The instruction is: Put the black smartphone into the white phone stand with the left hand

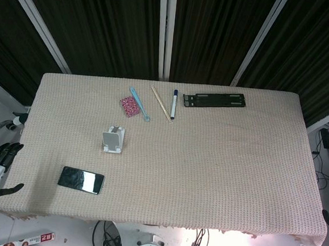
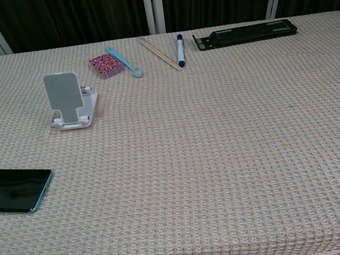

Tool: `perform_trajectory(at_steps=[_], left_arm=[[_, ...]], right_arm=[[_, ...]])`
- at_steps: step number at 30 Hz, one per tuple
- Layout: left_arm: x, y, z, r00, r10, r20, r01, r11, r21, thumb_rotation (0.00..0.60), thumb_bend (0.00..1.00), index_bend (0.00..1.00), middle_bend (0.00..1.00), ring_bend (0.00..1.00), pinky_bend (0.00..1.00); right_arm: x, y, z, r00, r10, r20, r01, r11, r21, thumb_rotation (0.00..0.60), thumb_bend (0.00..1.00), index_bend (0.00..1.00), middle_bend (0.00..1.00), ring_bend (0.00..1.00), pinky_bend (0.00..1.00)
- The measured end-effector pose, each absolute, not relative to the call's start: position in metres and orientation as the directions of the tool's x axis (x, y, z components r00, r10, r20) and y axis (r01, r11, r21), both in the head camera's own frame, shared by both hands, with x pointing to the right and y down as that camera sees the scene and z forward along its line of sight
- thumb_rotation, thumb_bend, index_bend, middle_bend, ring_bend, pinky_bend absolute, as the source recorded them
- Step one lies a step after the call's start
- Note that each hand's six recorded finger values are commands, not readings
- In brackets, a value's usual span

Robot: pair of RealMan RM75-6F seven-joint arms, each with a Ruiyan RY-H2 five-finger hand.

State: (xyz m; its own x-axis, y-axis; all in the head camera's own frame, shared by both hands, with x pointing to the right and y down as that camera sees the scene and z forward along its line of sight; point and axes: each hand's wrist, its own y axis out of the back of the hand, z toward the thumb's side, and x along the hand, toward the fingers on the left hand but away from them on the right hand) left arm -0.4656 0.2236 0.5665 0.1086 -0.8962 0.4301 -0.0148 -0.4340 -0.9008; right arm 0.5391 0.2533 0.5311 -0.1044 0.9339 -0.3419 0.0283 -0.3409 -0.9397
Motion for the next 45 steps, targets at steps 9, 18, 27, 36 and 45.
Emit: perform_trajectory(at_steps=[9,18,27,36,45], left_arm=[[-0.449,0.221,0.575,0.161,-0.865,0.475,0.015,-0.479,-0.878,0.600,0.09,0.06,0.06,0.07,0.23],[-0.422,0.223,0.590,0.240,-0.831,0.502,0.038,-0.508,-0.860,0.600,0.09,0.06,0.07,0.07,0.23],[-0.387,0.222,0.616,0.321,-0.768,0.555,0.080,-0.562,-0.824,0.600,0.09,0.05,0.07,0.07,0.23],[-0.363,0.222,0.643,0.364,-0.686,0.630,0.204,-0.601,-0.772,0.600,0.09,0.05,0.09,0.07,0.22],[-0.351,0.221,0.663,0.373,-0.628,0.683,0.264,-0.634,-0.727,0.600,0.09,0.05,0.14,0.07,0.22]], right_arm=[[0.538,0.243,0.526,-0.098,0.938,-0.332,0.020,-0.332,-0.943,0.600,0.18,0.00,0.00,0.00,0.00],[0.536,0.235,0.520,-0.080,0.942,-0.326,0.013,-0.326,-0.945,0.600,0.18,0.00,0.00,0.00,0.00],[0.536,0.234,0.517,-0.080,0.943,-0.322,0.010,-0.323,-0.947,0.600,0.19,0.00,0.00,0.00,0.00],[0.540,0.236,0.513,-0.086,0.946,-0.312,0.010,-0.312,-0.950,0.600,0.19,0.00,0.00,0.00,0.00],[0.546,0.240,0.510,-0.101,0.947,-0.306,0.017,-0.306,-0.952,0.600,0.19,0.00,0.00,0.00,0.00]])
